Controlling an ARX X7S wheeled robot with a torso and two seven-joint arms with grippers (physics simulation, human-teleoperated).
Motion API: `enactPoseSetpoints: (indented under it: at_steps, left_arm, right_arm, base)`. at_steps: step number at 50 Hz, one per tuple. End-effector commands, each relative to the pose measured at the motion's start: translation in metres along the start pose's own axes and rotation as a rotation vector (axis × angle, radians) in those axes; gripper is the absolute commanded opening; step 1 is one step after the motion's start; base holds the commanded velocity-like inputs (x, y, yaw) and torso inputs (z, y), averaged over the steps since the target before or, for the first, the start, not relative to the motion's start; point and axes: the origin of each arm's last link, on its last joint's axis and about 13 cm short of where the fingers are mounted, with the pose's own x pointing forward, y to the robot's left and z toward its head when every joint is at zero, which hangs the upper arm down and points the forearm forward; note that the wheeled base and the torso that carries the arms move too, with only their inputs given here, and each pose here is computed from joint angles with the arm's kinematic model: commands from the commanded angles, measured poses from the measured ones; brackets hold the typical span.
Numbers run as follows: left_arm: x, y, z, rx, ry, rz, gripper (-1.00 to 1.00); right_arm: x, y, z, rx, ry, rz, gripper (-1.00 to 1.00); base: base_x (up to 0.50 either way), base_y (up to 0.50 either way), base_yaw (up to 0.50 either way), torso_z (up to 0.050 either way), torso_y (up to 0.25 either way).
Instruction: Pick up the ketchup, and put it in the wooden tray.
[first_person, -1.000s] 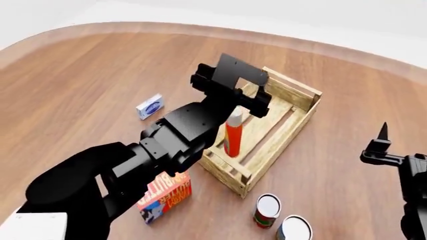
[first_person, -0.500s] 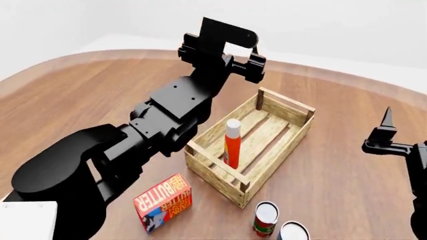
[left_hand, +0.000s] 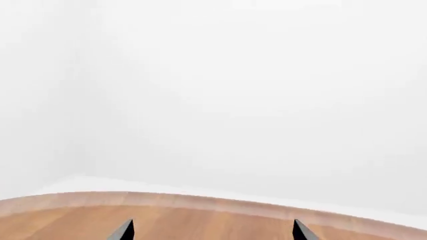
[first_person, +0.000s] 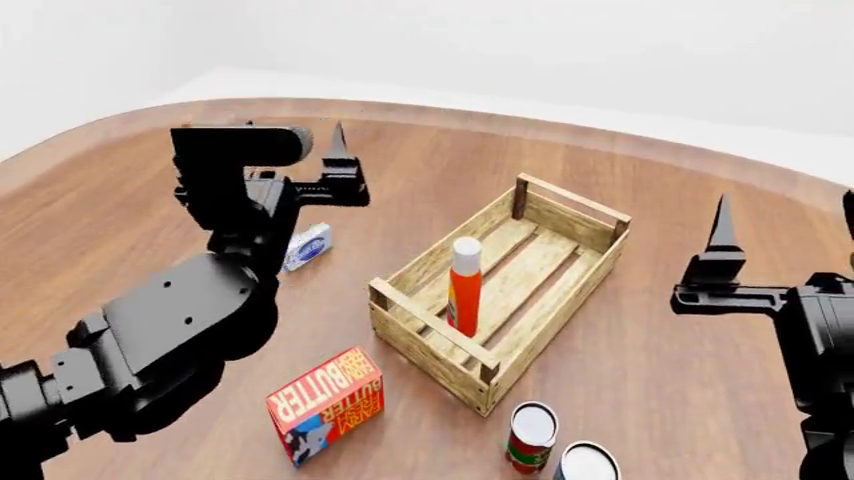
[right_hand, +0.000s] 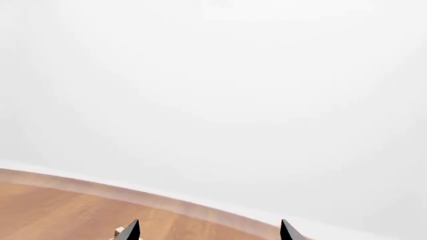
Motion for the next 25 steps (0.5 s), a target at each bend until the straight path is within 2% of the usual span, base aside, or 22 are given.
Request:
enactPoseSetpoints:
  at_steps: [1, 10, 25]
  left_arm:
    - [-0.064, 0.028, -0.008, -0.078, 0.058, 0.203, 1.0]
    - [-0.098, 0.029, -0.023, -0.093, 0.112, 0.255, 1.0]
    - [-0.103, 0.03, -0.027, -0.095, 0.106, 0.264, 1.0]
  right_arm:
    - [-0.002, 0.009, 0.001, 0.003, -0.024, 0.034, 1.0]
    - [-0.005, 0.014, -0.006, 0.002, -0.044, 0.036, 1.0]
    - [-0.016, 0.021, -0.022, 0.031, -0.022, -0.001, 1.0]
  base:
    - [0.0, 0.0, 0.0, 0.0, 0.0]
    - [0.0, 0.0, 0.0, 0.0, 0.0]
    - [0.0, 0.0, 0.0, 0.0, 0.0]
